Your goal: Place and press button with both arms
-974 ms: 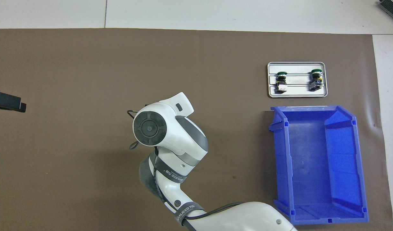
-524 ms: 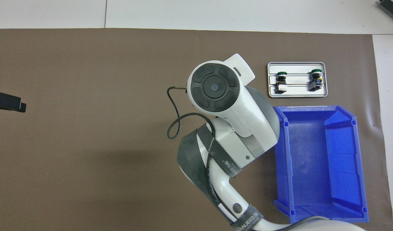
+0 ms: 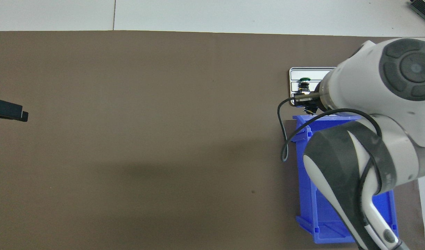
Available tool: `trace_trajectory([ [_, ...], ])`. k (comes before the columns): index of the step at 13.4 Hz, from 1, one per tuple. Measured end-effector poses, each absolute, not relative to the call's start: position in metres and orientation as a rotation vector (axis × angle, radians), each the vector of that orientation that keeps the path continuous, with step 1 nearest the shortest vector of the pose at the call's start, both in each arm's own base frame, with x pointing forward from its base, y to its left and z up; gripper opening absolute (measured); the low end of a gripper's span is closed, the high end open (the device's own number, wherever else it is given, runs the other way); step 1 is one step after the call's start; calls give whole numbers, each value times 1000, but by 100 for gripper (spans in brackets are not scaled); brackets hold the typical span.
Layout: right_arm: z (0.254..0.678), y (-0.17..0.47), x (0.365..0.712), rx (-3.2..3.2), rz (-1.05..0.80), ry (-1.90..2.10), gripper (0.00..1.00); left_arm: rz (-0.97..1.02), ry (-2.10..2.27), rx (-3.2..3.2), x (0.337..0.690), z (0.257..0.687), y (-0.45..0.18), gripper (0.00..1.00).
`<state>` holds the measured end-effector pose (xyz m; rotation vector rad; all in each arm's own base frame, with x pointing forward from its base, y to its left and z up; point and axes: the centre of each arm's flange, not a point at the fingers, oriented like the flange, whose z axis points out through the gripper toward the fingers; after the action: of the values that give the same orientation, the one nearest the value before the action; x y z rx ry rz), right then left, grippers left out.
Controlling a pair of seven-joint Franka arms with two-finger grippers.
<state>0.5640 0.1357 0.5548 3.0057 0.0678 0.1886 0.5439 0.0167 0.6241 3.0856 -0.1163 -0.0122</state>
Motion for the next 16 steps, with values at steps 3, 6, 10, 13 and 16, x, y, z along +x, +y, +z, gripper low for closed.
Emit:
trace_trajectory([
  [3,492,72,540,3018,188,116,42,-12,-116,3086,544,624,17,100],
  [6,451,28,509,3028,157,126,42,-12,-116,3086,544,624,17,100],
  [10,422,10,470,3046,193,126,42,-12,-116,3086,544,624,17,100],
  [13,397,4,458,3053,254,114,42,-12,-116,3086,544,624,17,100],
  [16,374,1,453,3057,291,106,42,-12,-116,3086,544,624,17,100],
])
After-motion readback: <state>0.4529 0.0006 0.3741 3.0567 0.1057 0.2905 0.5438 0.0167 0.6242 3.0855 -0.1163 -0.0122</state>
